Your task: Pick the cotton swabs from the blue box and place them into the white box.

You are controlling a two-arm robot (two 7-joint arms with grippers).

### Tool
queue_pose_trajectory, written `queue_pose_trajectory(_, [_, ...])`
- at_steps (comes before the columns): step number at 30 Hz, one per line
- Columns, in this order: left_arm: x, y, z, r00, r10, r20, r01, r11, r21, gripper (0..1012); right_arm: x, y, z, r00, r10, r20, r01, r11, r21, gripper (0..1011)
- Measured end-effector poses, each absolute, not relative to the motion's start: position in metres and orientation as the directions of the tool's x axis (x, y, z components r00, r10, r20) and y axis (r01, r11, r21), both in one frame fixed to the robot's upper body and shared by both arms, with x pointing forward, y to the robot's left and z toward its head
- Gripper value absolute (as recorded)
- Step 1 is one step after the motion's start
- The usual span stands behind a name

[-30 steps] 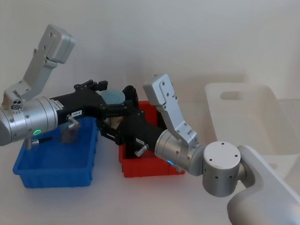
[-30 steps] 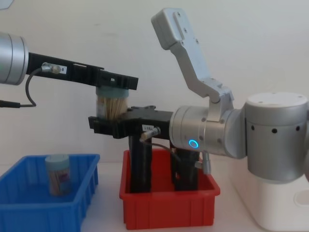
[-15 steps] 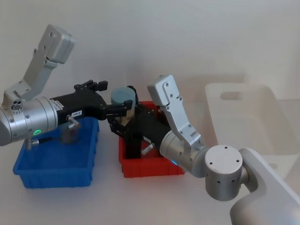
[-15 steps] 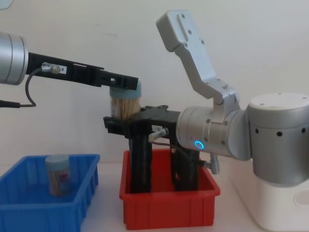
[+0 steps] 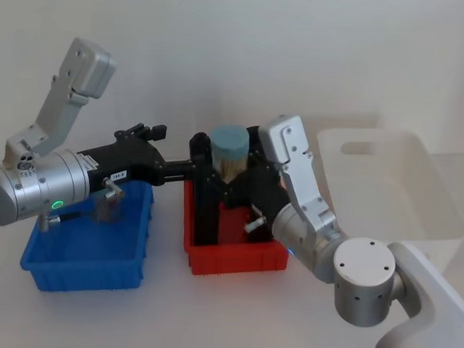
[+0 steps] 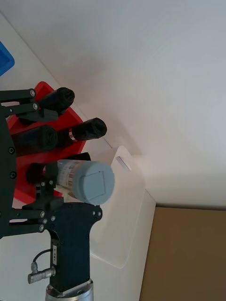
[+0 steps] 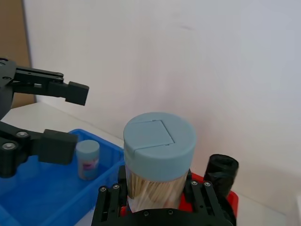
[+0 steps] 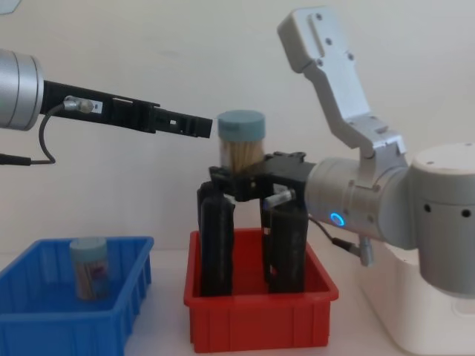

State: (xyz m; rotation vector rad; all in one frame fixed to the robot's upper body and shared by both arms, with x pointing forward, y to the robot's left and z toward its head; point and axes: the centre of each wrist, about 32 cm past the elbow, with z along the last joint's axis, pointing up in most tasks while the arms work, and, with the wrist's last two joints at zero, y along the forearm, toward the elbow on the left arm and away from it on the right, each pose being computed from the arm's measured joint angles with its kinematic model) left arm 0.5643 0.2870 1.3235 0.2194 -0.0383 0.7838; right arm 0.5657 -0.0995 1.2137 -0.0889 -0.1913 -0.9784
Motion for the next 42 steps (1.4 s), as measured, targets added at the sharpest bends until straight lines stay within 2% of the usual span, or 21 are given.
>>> queue_pose_trajectory(11, [0.564, 0.287, 1.324, 0.709, 0.696, 0.115, -0.704, 0.687, 0.182, 1000, 0.544, -0.131, 1.219, 0.385, -0.902, 0.194, 0.913, 0.403, 0.067, 642])
queue_pose_trajectory(21, [0.564, 0.287, 1.324, 0.709, 0.696, 0.115, -0.704, 0.687, 0.182, 1000, 0.531, -0.176, 1.222, 0.221, -0.96, 0.169, 0.967, 0.238, 0.088, 642])
queue_pose_trajectory(29, [0.564, 0.287, 1.324, 0.709, 0.696, 0.115, -0.704, 0.687, 0.182, 1000, 0.536, -0.211, 1.217, 0.116, -0.982, 0.15, 0.991, 0.124, 0.049, 642])
queue_pose_trajectory(37, [0.564, 0.287, 1.324, 0.709, 0.696, 0.116, -0.704, 0.687, 0.182, 999, 0.55, -0.234, 1.206, 0.076, -0.987, 0.143, 0.997, 0.074, -0.016, 641])
queue_pose_trajectory(42, [0.564, 0.287, 1.324, 0.709, 0.696, 0.115, -0.704, 0.687, 0.182, 1000, 0.56, -0.242, 1.199, 0.083, -0.986, 0.142, 0.996, 0.076, -0.056, 641])
